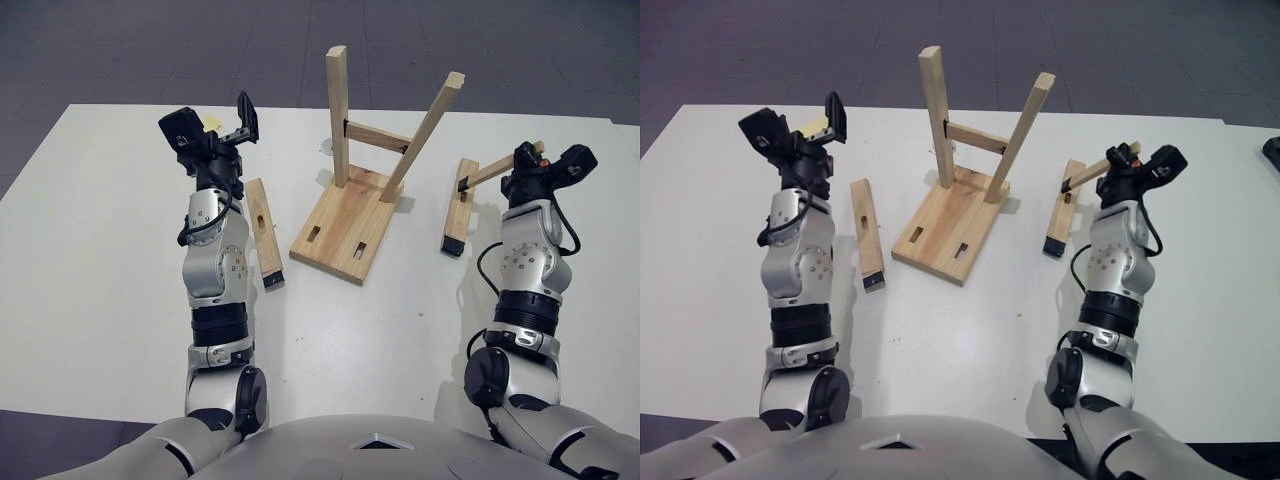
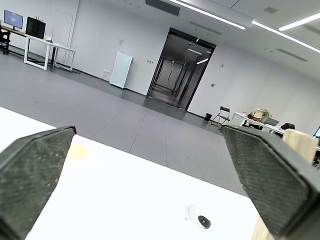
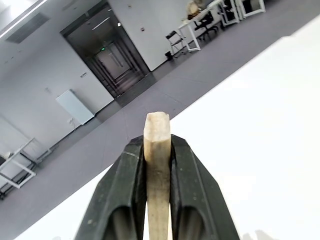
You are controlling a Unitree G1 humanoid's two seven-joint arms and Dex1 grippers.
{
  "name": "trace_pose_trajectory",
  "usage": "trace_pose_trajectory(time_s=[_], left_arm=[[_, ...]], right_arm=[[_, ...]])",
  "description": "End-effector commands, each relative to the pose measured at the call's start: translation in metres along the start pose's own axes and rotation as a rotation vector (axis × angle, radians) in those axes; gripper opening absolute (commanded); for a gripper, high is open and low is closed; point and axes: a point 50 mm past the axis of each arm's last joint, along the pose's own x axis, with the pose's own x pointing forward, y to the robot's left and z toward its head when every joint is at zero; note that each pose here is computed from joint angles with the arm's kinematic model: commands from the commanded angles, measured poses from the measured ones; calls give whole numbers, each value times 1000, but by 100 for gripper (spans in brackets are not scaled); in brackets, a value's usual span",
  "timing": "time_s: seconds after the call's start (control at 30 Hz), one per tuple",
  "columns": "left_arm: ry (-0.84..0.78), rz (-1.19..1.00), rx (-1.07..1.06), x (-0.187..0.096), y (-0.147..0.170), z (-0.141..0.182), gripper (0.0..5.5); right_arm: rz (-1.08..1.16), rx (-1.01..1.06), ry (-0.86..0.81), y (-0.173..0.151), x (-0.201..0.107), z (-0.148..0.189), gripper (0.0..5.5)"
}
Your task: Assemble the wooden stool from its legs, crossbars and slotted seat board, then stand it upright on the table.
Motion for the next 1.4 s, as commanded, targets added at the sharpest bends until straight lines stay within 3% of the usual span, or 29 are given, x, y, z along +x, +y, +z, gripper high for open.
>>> trace_pose_trajectory(time_s=[0.03,0.23,0.67,1.1,1.4], left_arm=[[11,2,-13,4,-2,-1,540],[12,-11,-1,6,-4,-2,540],[14,-19,8,7,-4,-4,540],[19,-24,15,7,-4,-5,540],[18,-19,13,7,-6,-4,540]], right_arm=[[-9,29,19,-1,-5,-8,41],[-25,34,16,-5,-5,-15,41],[-18,79,-53,-9,-3,4,41],[-107,48,-14,-30,-5,-10,41],[-123,-44,4,-27,-1,-8,41]])
